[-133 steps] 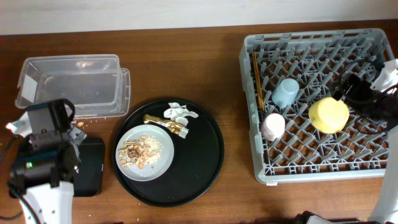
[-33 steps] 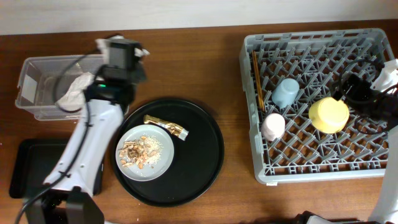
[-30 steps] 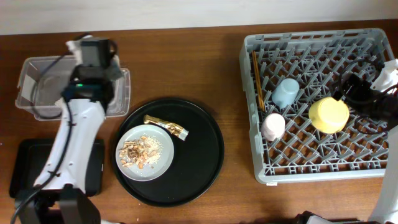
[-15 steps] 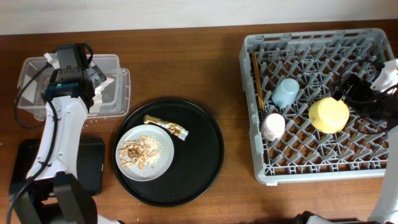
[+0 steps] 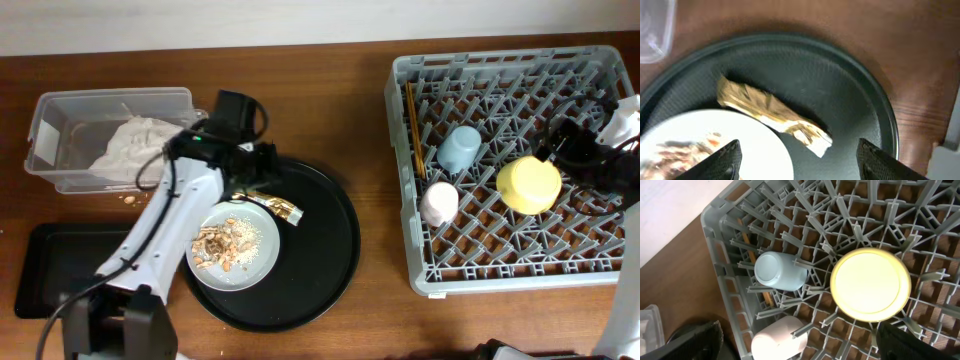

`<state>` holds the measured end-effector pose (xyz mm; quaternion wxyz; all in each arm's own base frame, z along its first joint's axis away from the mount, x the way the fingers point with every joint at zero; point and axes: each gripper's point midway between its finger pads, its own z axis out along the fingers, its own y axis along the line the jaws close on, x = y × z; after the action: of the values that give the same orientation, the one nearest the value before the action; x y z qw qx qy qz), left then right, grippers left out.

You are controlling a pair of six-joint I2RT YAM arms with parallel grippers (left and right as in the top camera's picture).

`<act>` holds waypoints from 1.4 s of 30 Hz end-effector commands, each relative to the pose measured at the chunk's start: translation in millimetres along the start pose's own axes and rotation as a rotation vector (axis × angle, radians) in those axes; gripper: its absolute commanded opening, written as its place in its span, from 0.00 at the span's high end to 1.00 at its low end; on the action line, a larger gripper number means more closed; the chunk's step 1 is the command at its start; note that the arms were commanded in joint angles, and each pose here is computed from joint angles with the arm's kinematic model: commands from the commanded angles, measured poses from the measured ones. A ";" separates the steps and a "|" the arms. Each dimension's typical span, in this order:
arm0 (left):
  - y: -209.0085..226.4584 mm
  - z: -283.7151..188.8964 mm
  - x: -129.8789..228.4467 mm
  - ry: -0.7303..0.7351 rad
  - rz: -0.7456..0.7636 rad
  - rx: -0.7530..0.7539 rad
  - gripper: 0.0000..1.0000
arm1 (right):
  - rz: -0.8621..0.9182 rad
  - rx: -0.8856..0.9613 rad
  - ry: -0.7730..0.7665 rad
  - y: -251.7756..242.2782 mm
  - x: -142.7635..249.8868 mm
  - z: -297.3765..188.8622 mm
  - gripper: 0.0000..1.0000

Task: Sort waste into correct bins and load items into the dishwasher rack

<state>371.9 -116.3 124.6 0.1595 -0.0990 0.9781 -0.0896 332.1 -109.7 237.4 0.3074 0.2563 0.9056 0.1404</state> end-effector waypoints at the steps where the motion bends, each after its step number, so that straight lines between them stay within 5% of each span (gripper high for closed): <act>1: 7.2 25.0 21.2 0.012 -0.247 -0.060 0.31 | 0.008 0.010 -0.010 -2.1 -3.2 -1.7 0.01; 12: 16.9 74.7 42.9 0.100 -0.411 -0.113 0.44 | 0.008 0.010 -0.010 -2.1 -3.2 -1.7 0.01; 25: 23.2 95.6 41.7 0.089 -0.448 -0.150 0.44 | 0.008 0.010 -0.010 -2.0 -3.2 -1.8 0.01; 42: 14.5 66.2 21.4 0.000 -0.399 -0.092 0.45 | 0.008 0.010 -0.010 -2.1 -3.2 -1.7 0.01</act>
<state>365.0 -119.0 29.5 0.0976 -0.3089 0.9437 -0.0671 332.0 -109.7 237.3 0.3072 0.2561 0.9057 0.1404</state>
